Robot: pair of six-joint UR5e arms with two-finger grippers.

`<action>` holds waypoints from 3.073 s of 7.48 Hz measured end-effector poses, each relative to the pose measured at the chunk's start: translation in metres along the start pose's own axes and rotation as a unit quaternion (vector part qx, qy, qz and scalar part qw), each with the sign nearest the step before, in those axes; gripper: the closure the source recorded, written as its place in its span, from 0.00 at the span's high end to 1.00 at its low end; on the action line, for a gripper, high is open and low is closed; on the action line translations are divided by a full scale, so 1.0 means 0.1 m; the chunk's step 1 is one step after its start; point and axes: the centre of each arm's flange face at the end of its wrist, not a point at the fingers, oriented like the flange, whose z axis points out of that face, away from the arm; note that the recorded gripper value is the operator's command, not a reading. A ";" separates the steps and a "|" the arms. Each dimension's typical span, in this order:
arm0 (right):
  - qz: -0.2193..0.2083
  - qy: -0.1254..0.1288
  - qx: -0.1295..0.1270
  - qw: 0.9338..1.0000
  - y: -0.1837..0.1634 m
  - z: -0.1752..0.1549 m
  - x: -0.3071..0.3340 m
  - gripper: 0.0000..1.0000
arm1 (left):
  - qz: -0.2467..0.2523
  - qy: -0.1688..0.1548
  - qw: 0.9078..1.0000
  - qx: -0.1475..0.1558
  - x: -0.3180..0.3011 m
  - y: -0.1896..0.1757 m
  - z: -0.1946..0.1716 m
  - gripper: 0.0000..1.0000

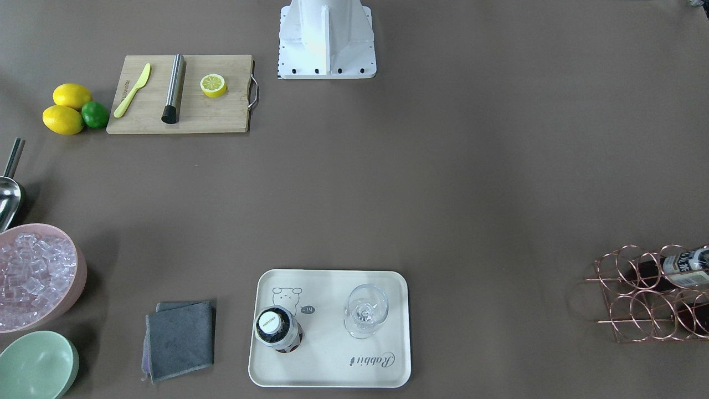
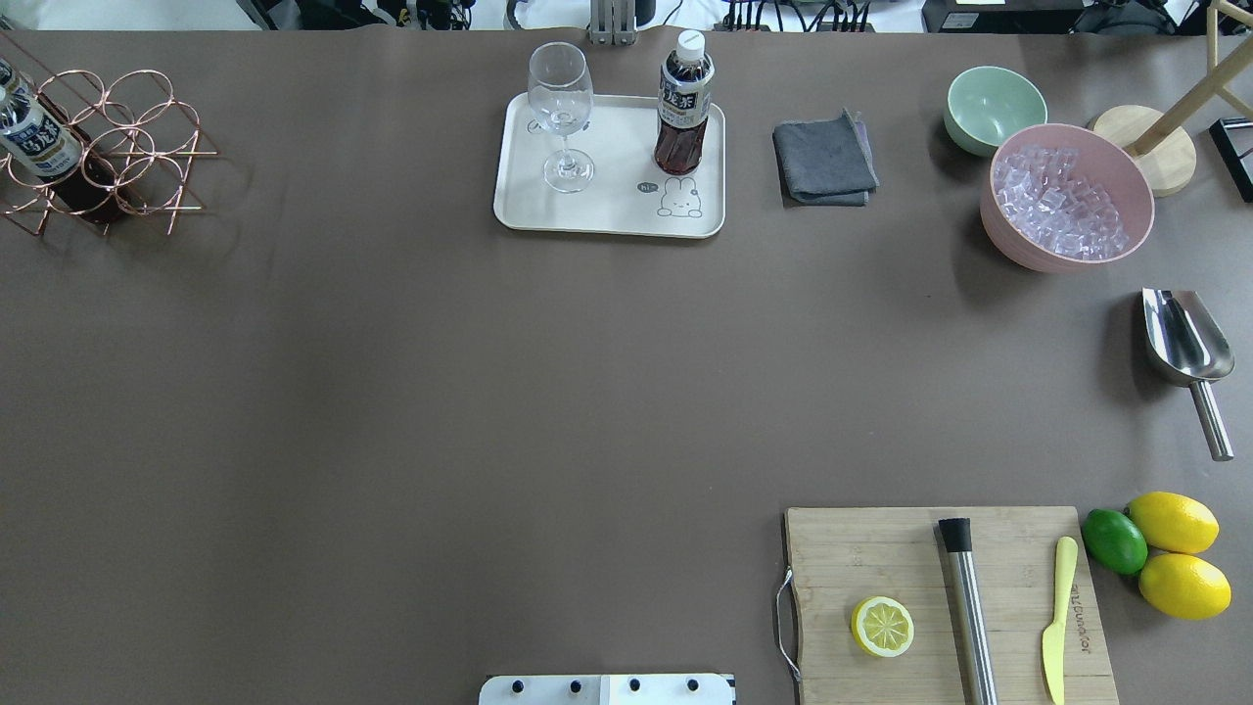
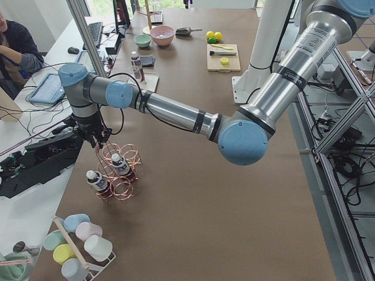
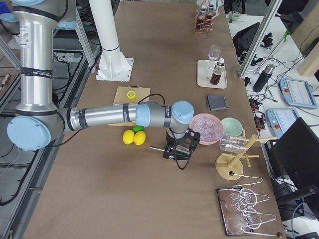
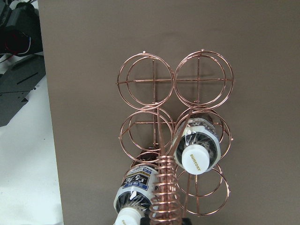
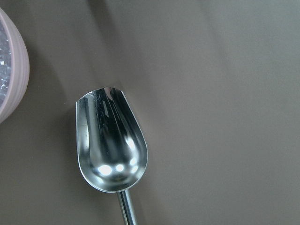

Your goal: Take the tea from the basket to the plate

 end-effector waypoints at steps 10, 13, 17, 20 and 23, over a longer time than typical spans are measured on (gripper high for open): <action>-0.012 0.005 0.012 1.000 0.51 -0.13 0.43 1.00 | -0.241 0.007 0.970 -0.002 0.85 0.50 -0.03 0.98; -0.009 0.007 0.009 1.000 0.50 -0.10 0.46 1.00 | -0.458 0.040 0.888 -0.020 1.50 0.96 0.43 0.98; -0.008 0.008 0.008 1.000 0.49 -0.08 0.47 1.00 | -0.610 0.089 0.787 -0.015 2.05 1.29 0.87 0.98; -0.008 0.009 0.008 1.000 0.48 -0.08 0.47 1.00 | -0.698 0.074 0.712 -0.006 2.24 1.37 0.94 0.98; -0.008 0.009 0.008 1.000 0.48 -0.08 0.47 1.00 | -0.713 0.067 0.698 -0.001 2.49 1.42 0.96 0.98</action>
